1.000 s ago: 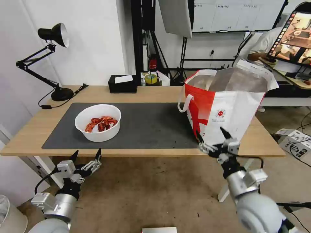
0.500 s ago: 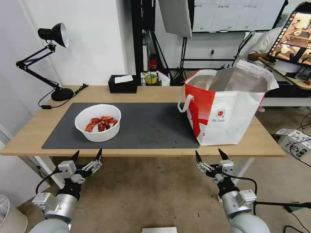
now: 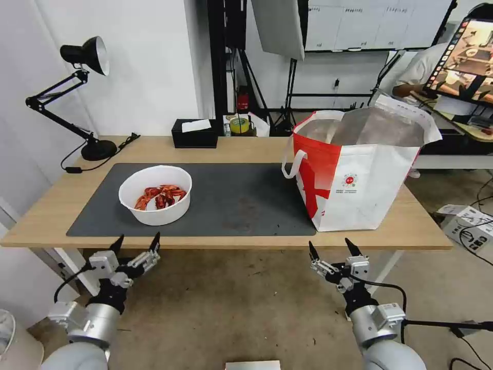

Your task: Pick up the trash from the table and place it into the takeout bag.

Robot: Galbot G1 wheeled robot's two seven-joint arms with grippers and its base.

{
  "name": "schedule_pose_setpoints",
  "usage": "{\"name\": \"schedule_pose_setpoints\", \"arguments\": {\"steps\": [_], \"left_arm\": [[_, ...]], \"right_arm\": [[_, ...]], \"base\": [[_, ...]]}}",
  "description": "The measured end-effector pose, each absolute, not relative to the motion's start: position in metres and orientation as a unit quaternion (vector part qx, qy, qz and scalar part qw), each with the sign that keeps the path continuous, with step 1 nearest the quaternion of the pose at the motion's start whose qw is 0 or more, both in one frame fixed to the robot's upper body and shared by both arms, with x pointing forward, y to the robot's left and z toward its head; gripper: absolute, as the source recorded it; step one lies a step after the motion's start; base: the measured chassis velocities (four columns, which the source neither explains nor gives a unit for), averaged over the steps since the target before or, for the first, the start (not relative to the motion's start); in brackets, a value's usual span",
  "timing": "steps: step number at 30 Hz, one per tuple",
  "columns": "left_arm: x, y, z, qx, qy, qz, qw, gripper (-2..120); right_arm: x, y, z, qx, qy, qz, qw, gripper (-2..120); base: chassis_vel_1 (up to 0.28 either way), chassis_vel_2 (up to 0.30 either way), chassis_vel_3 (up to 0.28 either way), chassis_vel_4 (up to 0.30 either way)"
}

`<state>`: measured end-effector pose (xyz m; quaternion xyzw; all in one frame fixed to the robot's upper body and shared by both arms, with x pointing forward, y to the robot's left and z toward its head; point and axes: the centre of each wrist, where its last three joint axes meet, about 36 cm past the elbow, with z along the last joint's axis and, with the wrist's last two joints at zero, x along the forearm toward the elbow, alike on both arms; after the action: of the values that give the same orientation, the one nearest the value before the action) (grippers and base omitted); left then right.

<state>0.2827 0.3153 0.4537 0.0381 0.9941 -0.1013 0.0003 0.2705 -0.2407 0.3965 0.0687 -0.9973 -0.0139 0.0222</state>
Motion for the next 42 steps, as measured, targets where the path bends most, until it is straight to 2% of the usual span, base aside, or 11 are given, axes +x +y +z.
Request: {"name": "schedule_pose_setpoints", "arguments": {"steps": [6, 13, 16, 26, 36, 42], "left_arm": [[0.318, 0.331, 0.483, 0.044, 0.995, -0.086, 0.01, 100], [0.37, 0.347, 0.513, 0.04, 0.995, -0.09, -0.007, 100], [0.401, 0.365, 0.533, 0.034, 0.994, -0.101, -0.034, 100], [0.442, 0.379, 0.543, 0.029, 0.987, -0.115, -0.104, 100], [0.462, 0.392, 0.551, -0.019, 0.977, -0.107, -0.186, 100], [0.467, 0.395, 0.554, -0.038, 0.971, -0.109, -0.21, 100]], "right_arm": [[0.271, -0.241, 0.397, 0.069, -0.997, -0.014, 0.022, 100], [0.271, -0.241, 0.397, 0.069, -0.997, -0.014, 0.022, 100], [0.271, -0.241, 0.397, 0.069, -0.997, -0.014, 0.022, 100], [0.271, -0.241, 0.397, 0.069, -0.997, -0.014, 0.022, 100], [0.271, -0.241, 0.397, 0.069, -0.997, -0.014, 0.022, 100], [0.271, -0.241, 0.397, 0.069, -0.997, -0.014, 0.022, 100]], "base": [[0.0, 0.0, 0.0, 0.0], [0.0, 0.0, 0.0, 0.0], [0.0, 0.0, 0.0, 0.0], [0.0, 0.0, 0.0, 0.0], [0.0, 0.0, 0.0, 0.0], [0.0, 0.0, 0.0, 0.0]]}}
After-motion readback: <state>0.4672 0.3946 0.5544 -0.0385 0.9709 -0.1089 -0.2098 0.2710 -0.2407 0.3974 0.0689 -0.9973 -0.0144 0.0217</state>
